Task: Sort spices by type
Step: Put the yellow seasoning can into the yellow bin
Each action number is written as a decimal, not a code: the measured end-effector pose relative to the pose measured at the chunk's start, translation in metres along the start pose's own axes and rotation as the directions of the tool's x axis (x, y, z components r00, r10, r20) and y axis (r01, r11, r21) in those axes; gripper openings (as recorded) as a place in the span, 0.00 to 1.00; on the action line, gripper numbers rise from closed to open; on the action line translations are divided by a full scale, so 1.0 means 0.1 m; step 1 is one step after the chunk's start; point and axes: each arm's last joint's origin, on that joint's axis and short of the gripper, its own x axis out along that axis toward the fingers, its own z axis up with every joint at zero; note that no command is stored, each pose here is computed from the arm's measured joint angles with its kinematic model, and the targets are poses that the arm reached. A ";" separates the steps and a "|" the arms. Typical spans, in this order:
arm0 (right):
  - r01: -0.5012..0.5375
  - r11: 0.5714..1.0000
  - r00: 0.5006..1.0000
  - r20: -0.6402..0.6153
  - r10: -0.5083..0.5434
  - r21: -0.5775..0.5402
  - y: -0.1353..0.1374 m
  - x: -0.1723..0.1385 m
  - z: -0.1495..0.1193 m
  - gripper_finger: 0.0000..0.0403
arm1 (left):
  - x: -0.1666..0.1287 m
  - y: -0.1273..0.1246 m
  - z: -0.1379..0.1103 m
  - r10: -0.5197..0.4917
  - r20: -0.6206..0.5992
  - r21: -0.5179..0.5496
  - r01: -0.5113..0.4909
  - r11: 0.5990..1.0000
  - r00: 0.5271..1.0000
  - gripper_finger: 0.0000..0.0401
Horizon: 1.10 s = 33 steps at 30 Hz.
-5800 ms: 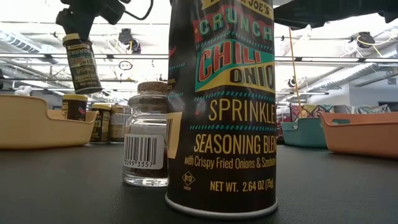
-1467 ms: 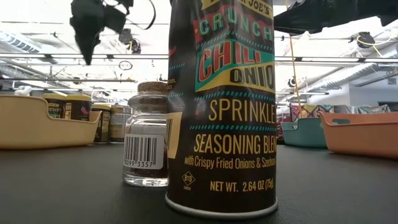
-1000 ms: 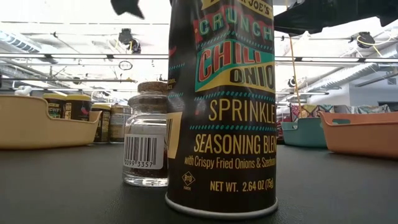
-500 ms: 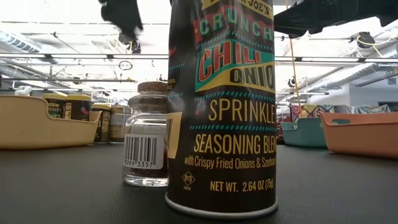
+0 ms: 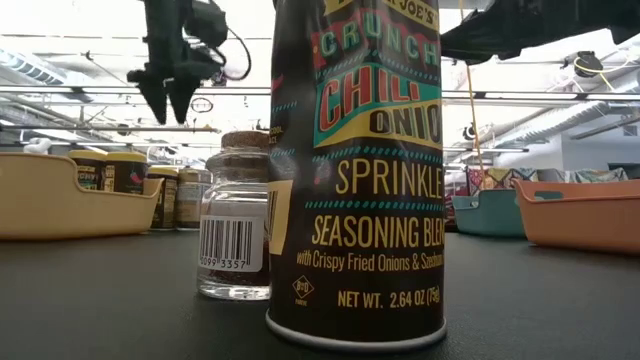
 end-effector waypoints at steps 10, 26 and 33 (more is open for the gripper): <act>0.000 0.999 1.000 -0.004 -0.001 -0.053 0.00 0.00 0.00 0.37 | 0.42 0.01 0.21 -0.015 -0.174 0.154 0.042 0.987 0.985 0.69; -0.298 0.950 0.940 0.203 0.275 0.093 0.20 -0.04 0.30 0.37 | -0.34 -0.73 -0.49 -0.352 0.205 0.426 0.241 0.872 0.913 0.69; -0.292 0.945 0.954 -0.028 0.299 0.147 0.59 0.21 0.60 0.37 | -0.41 -1.29 -0.98 -0.763 0.413 0.722 0.331 0.607 0.497 0.69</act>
